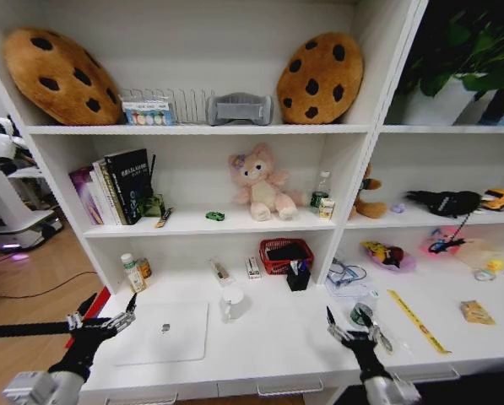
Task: Organize the objects on the table.
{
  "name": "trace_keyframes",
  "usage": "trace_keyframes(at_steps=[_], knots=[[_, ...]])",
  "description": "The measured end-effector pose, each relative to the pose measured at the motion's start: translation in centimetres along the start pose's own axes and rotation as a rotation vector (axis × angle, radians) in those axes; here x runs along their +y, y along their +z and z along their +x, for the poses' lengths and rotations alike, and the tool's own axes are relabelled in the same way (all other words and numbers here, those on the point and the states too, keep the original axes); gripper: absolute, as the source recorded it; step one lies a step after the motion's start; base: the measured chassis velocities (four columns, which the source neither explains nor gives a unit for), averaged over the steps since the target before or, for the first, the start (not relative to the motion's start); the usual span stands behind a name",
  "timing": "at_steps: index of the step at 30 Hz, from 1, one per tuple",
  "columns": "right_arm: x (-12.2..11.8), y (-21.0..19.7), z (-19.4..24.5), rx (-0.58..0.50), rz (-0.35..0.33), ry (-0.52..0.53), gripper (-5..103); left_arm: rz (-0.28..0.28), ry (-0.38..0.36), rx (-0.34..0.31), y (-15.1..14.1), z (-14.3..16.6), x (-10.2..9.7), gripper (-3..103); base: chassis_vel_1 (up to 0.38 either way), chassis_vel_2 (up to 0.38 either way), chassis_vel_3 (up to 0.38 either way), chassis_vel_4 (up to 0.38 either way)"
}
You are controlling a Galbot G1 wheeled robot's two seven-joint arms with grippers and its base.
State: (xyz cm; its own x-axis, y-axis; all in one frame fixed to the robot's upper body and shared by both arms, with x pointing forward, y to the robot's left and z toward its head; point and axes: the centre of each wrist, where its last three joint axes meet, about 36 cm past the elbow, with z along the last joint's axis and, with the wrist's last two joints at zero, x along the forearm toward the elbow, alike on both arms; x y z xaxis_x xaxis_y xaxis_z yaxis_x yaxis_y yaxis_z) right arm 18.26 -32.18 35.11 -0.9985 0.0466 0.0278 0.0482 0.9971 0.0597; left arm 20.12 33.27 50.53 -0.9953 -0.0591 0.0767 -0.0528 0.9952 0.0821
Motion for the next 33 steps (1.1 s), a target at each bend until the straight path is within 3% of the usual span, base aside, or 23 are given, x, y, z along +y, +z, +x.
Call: trace_keyframes(at_steps=[7, 12, 26, 33], knots=[[-2.9, -1.6, -0.3, -0.065, 0.026, 0.011, 100, 0.0, 0.0, 0.0, 0.0, 0.0, 0.0, 100, -0.043, -0.04, 0.046, 0.042], [-3.6, -1.7, -0.5, -0.083, 0.032, -0.004, 100, 0.0, 0.0, 0.0, 0.0, 0.0, 0.0, 100, -0.156, -0.147, 0.151, 0.144], [-1.7, -1.2, -2.5, -0.075, 0.048, -0.087, 100, 0.0, 0.001, 0.0, 0.0, 0.0, 0.0, 100, -0.172, -0.18, 0.179, 0.179], [-2.3, -1.1, -6.8, 0.027, 0.097, -0.212, 100, 0.0, 0.001, 0.0, 0.0, 0.0, 0.0, 100, -0.013, 0.041, -0.016, -0.042]])
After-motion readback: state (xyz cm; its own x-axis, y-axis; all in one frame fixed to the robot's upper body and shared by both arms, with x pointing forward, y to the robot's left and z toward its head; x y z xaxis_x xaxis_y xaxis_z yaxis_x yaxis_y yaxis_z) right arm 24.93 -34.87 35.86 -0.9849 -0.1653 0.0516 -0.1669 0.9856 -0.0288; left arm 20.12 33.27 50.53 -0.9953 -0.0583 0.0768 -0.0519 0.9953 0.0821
